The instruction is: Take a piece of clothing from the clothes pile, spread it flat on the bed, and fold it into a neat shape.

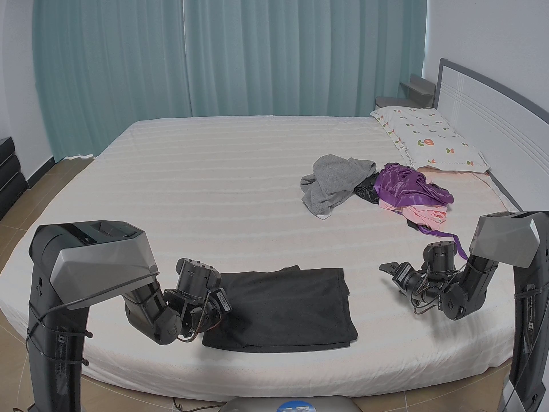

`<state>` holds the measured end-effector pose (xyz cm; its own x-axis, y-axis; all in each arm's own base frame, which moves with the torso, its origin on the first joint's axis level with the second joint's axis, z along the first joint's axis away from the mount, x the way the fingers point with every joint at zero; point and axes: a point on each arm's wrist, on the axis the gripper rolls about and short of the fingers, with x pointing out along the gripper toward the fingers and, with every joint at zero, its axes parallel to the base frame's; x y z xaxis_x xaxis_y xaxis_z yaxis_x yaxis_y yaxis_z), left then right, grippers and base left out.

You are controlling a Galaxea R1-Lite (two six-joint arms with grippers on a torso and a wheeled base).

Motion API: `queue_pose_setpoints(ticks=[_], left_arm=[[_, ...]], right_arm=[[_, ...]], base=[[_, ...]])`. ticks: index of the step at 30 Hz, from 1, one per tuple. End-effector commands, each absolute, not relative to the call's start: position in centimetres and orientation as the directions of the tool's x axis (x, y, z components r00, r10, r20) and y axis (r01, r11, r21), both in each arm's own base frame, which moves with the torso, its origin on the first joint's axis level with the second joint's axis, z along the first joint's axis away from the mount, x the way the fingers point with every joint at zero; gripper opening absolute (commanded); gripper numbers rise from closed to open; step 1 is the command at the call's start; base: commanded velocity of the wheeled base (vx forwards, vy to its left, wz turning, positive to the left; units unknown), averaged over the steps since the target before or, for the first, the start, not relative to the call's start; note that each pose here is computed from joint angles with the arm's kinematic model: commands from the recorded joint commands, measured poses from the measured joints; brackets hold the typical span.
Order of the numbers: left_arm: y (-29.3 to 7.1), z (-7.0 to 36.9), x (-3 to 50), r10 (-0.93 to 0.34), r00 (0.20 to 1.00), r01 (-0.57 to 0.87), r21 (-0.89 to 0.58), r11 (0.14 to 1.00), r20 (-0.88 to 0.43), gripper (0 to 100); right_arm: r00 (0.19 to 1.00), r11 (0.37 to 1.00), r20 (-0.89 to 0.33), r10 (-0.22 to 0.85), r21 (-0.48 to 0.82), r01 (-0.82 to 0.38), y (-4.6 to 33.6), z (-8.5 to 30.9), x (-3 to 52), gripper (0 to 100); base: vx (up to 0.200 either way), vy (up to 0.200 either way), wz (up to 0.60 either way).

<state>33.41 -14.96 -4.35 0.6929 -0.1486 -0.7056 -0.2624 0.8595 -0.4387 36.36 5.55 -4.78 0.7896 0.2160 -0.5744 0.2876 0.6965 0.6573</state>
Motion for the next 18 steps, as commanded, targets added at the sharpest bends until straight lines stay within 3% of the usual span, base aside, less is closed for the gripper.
queue_pose_setpoints(ticks=[1,6,18], left_arm=[[-14.86,-4.29,33.54,-0.147,0.696,-0.265,-0.441,0.858,-0.703,0],[-14.57,-4.07,33.59,-0.143,0.7,-0.272,-0.446,0.852,-0.7,0],[-14.5,-3.78,33.57,-0.143,0.704,-0.273,-0.452,0.849,-0.695,0]], right_arm=[[0.789,0.696,-0.575,0.216,0.658,0.289,5.56,-4.84,36.35,100],[0.789,0.696,-0.575,0.216,0.658,0.289,5.56,-4.84,36.35,100],[0.789,0.696,-0.575,0.216,0.658,0.289,5.56,-4.84,36.35,100]], base=[[0.0,0.0,0.0],[0.0,0.0,0.0],[0.0,0.2,0.0]])
